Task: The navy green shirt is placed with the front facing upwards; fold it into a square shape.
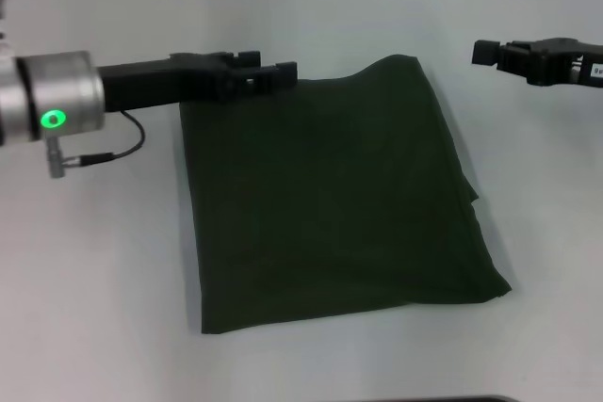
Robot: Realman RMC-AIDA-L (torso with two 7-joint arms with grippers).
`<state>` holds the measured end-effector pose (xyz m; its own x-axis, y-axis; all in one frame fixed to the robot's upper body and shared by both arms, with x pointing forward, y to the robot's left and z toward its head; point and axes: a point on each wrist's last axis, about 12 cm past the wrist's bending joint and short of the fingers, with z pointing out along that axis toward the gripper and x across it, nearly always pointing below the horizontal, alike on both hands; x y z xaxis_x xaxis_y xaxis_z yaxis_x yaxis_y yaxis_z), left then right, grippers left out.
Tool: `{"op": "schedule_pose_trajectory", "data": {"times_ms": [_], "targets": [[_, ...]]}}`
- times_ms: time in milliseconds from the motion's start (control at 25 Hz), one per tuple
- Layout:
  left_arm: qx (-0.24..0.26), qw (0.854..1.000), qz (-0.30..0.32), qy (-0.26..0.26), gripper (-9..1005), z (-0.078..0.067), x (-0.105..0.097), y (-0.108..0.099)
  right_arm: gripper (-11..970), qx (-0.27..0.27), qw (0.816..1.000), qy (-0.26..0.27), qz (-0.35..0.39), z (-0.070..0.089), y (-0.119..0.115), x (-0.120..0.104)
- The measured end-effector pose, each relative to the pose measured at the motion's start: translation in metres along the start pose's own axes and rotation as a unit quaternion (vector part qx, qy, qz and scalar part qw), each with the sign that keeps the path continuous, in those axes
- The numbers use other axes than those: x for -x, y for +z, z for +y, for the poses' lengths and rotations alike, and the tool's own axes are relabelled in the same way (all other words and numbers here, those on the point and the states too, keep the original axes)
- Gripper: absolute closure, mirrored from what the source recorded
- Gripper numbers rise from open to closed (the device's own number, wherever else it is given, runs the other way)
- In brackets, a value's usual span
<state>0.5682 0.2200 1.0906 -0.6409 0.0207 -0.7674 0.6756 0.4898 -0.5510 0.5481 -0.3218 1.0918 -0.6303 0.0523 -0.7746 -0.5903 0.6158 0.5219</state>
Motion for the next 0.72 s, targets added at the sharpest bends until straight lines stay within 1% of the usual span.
{"op": "schedule_pose_trajectory", "data": {"times_ms": [80,160,280,360,480,600,720], "targets": [[-0.039,0.999,-0.012,0.008,184,-0.008,-0.002,-0.014,951,0.008,1.0,-0.003,0.007,0.002,0.002,-0.003],[-0.067,0.998,-0.016,0.017,185,-0.013,-0.005,-0.026,950,0.023,1.0,-0.006,0.019,0.007,0.005,-0.006],[-0.089,0.996,-0.016,0.02,185,-0.017,-0.013,-0.041,950,0.06,0.997,-0.018,0.041,0.017,0.01,-0.013],[-0.096,0.995,-0.016,0.016,185,-0.018,-0.018,-0.048,942,0.089,0.994,-0.026,0.052,0.025,0.014,-0.017],[-0.099,0.995,-0.015,0.009,185,-0.018,-0.025,-0.057,920,0.109,0.992,-0.025,0.058,0.031,0.018,-0.021],[-0.093,0.995,-0.019,0.004,185,-0.016,-0.028,-0.063,888,0.107,0.992,-0.023,0.058,0.031,0.018,-0.023],[-0.093,0.995,-0.02,0.004,185,-0.016,-0.028,-0.064,837,0.1,0.993,-0.02,0.056,0.029,0.016,-0.024]]}}
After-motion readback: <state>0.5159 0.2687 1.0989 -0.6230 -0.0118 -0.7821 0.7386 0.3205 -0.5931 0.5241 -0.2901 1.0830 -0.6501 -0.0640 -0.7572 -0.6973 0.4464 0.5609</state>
